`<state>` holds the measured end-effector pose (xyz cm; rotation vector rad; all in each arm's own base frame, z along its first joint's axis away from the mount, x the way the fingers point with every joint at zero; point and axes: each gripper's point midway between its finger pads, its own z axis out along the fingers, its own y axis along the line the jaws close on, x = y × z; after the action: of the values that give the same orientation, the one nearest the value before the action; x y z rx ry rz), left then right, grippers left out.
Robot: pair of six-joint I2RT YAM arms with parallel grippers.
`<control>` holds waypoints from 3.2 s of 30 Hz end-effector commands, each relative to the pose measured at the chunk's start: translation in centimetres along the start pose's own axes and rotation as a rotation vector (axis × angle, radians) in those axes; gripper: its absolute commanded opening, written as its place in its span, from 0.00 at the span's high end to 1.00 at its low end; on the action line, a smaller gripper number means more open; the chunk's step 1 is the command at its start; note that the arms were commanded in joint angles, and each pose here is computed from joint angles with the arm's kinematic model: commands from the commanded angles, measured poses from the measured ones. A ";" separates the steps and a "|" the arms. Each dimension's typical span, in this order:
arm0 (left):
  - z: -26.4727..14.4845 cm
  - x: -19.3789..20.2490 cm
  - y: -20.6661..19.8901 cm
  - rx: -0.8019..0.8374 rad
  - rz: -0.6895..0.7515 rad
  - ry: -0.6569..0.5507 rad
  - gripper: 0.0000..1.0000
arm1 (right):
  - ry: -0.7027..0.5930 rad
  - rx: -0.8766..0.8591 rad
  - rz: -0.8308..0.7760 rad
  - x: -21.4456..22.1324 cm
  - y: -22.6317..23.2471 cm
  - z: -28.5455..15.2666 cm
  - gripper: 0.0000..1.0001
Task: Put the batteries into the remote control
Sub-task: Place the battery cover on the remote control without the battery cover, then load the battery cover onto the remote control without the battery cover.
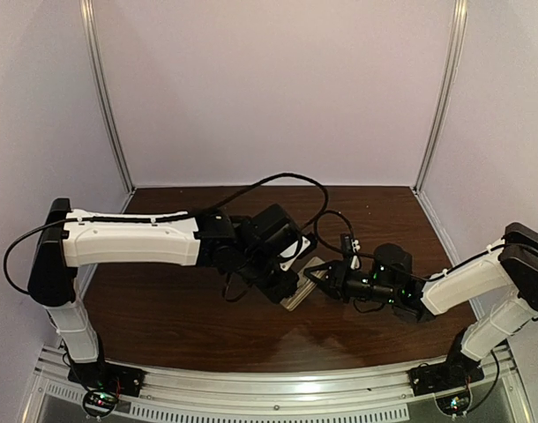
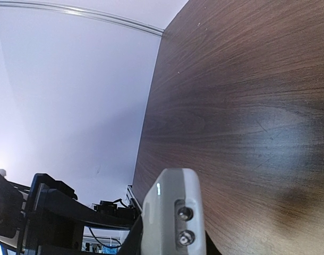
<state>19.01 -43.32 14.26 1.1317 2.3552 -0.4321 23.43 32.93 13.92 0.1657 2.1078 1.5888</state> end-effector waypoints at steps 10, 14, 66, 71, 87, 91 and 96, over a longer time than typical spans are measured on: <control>1.5 0.7 -0.4 0.005 -0.005 0.034 0.81 | -0.015 -0.072 -0.019 -0.2 2.0 -0.2 1.00; 1.8 0.5 -0.7 0.017 -0.007 0.033 0.79 | 0.010 -0.129 -0.029 0.3 3.2 0.2 1.00; -5.8 -0.4 1.2 0.333 -0.142 -0.224 0.13 | 0.086 -0.249 -0.065 1.1 6.4 -0.7 1.00; -4.8 -0.1 1.3 0.322 -0.140 -0.199 0.14 | 0.090 -0.267 -0.070 1.1 6.9 -0.7 1.00; -1.4 2.5 2.7 0.230 -0.145 -0.083 0.25 | 0.107 -0.382 -0.054 1.0 9.6 -1.2 1.00; -0.5 3.3 2.8 0.208 -0.130 -0.051 0.29 | 0.111 -0.449 -0.042 0.9 11.0 -1.6 1.00; 0.4 4.3 2.6 0.187 -0.101 -0.015 0.32 | 0.097 -0.464 -0.044 0.5 11.6 -2.0 1.00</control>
<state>18.76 -40.41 15.12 1.0403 2.3266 -0.8722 20.79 35.03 17.28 -0.0038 2.0330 1.8474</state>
